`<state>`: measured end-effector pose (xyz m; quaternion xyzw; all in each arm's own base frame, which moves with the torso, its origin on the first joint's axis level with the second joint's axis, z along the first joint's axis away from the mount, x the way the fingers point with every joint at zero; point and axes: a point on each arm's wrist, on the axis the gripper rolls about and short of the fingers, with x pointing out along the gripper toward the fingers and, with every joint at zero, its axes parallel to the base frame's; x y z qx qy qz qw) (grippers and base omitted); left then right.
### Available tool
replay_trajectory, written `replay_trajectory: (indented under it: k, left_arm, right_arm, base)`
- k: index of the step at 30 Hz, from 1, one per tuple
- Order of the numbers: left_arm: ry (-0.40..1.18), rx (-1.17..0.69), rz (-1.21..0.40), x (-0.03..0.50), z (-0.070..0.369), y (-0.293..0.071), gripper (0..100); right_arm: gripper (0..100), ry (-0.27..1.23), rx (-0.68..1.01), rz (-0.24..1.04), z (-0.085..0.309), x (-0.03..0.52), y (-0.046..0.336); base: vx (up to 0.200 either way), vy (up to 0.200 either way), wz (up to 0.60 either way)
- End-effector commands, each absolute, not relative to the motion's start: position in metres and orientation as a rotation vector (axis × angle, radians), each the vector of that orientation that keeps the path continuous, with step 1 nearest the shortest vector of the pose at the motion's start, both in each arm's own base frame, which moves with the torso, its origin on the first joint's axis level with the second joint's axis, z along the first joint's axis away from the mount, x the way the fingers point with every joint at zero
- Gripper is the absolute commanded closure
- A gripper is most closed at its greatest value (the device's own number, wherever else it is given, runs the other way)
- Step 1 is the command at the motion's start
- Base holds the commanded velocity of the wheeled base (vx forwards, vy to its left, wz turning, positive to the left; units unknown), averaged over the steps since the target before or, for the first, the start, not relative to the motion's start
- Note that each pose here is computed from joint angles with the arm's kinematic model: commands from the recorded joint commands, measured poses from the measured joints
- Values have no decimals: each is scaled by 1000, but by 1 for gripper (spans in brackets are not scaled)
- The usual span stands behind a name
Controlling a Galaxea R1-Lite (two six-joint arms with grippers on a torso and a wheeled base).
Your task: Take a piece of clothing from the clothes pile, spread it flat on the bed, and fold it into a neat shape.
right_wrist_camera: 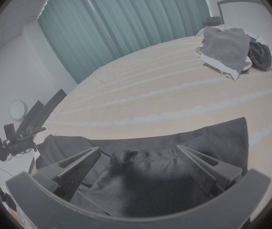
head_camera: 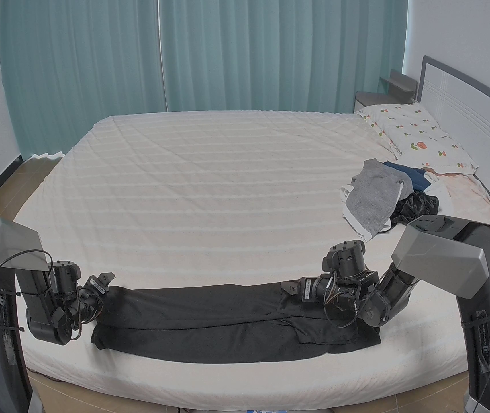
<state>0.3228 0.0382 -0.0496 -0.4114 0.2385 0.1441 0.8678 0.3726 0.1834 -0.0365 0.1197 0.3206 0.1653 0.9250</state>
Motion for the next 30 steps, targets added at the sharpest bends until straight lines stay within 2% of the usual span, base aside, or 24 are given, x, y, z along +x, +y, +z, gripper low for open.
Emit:
replay_trajectory:
  k: [1,14,15,30]
  left_arm:
    - [498,-857,301,323,-49,38,0]
    - [498,-857,301,323,-49,38,0]
    - [498,-857,301,323,-49,38,0]
    - [501,-856,300,323,-50,38,0]
  right_arm:
    - [0,657,222,354,-44,377,191]
    - [0,629,152,389,-40,376,210]
    - [100,637,142,391,-41,376,210]
    - [100,618,119,417,-45,379,220]
  base:
    - [0,0,0]
    - [0,0,0]
    - [0,0,0]
    - [0,0,0]
